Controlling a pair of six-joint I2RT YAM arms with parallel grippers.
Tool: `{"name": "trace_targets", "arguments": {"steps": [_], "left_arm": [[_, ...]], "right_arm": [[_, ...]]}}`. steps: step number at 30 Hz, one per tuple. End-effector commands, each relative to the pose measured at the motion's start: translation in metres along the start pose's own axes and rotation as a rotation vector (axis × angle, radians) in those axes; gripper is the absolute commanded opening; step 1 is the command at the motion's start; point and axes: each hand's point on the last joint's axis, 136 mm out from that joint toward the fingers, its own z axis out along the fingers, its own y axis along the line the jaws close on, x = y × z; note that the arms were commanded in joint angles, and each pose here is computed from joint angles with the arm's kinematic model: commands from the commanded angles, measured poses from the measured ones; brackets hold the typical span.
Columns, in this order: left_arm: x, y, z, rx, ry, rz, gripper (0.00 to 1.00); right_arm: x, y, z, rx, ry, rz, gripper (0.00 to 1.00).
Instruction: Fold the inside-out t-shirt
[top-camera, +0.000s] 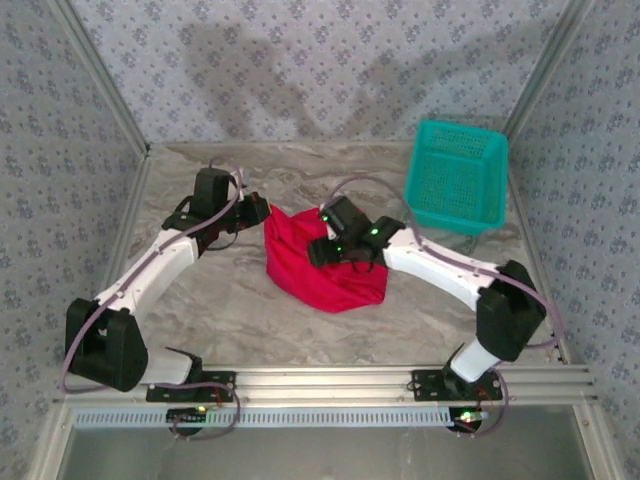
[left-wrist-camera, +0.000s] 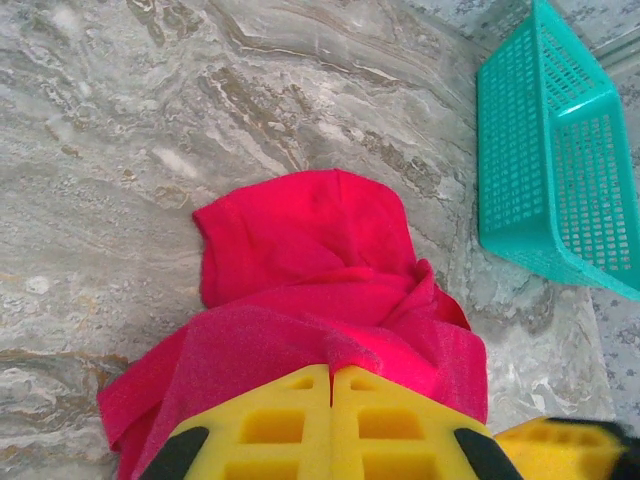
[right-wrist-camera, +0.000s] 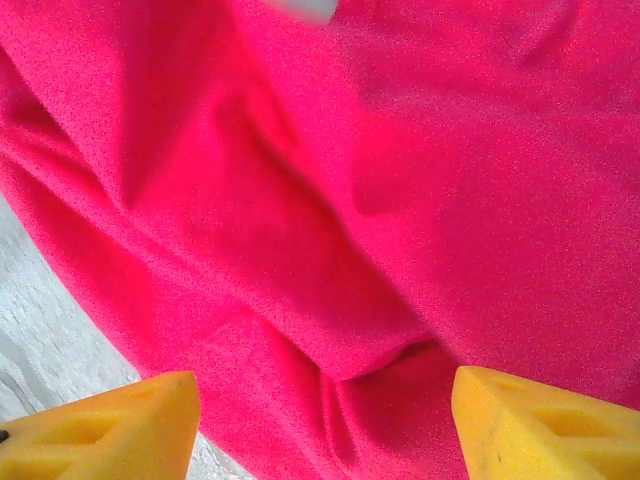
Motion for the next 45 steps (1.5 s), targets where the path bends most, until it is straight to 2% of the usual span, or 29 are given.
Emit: {"name": "trace_targets", "arguments": {"steps": [1,4,7,11,14,17,18,20,22,30,36,39,40,43,44,45], "left_arm": [[-0.012,-0.005,-0.013,0.0,-0.037,0.011,0.0],[-0.01,-0.005,-0.016,0.001,-0.036,0.01,0.0],[-0.007,-0.003,-0.018,-0.002,-0.034,0.011,0.0],[-0.006,-0.002,-0.021,-0.004,-0.032,0.016,0.0],[-0.007,-0.001,-0.023,-0.01,-0.034,0.022,0.0],[-0.009,0.001,-0.023,-0.014,-0.037,0.025,0.0],[-0.01,0.002,-0.023,-0.013,-0.036,0.025,0.0],[-0.01,0.001,-0.023,-0.008,-0.035,0.021,0.0],[-0.011,0.0,-0.023,0.0,-0.035,0.018,0.0],[-0.01,-0.002,-0.025,0.006,-0.031,0.015,0.0],[-0.009,-0.001,-0.027,0.001,-0.029,0.022,0.0],[-0.009,-0.001,-0.029,-0.001,-0.029,0.022,0.0],[-0.01,-0.001,-0.03,0.0,-0.033,0.022,0.0],[-0.013,-0.002,-0.034,0.007,-0.038,0.025,0.0],[-0.016,-0.003,-0.036,0.01,-0.041,0.024,0.0],[-0.019,-0.004,-0.038,0.011,-0.047,0.028,0.0]], "right_arm": [[-0.003,-0.003,0.023,0.011,-0.009,-0.04,0.7],[-0.002,-0.01,0.044,0.049,0.014,-0.048,0.7],[-0.011,-0.024,0.056,0.106,0.011,-0.029,0.61],[-0.028,-0.027,0.05,0.104,-0.007,-0.021,0.17],[-0.038,-0.019,0.032,0.074,-0.026,-0.045,0.01],[-0.044,-0.01,0.011,0.037,-0.037,-0.076,0.0],[-0.045,-0.007,0.006,0.019,-0.038,-0.083,0.09],[-0.044,-0.003,-0.002,-0.001,-0.037,-0.095,0.41],[-0.043,-0.005,-0.003,0.0,-0.032,-0.102,0.5],[-0.032,0.001,0.018,-0.016,0.008,-0.11,0.5],[-0.031,-0.012,0.037,0.022,0.026,-0.099,0.5],[-0.032,-0.019,0.046,0.027,0.044,-0.086,0.46],[-0.033,-0.02,0.047,0.023,0.047,-0.083,0.39],[-0.046,-0.017,0.031,0.02,0.034,-0.086,0.05],[-0.053,-0.018,0.018,0.043,0.025,-0.086,0.0],[-0.06,-0.019,0.001,0.065,0.015,-0.087,0.0]]}}
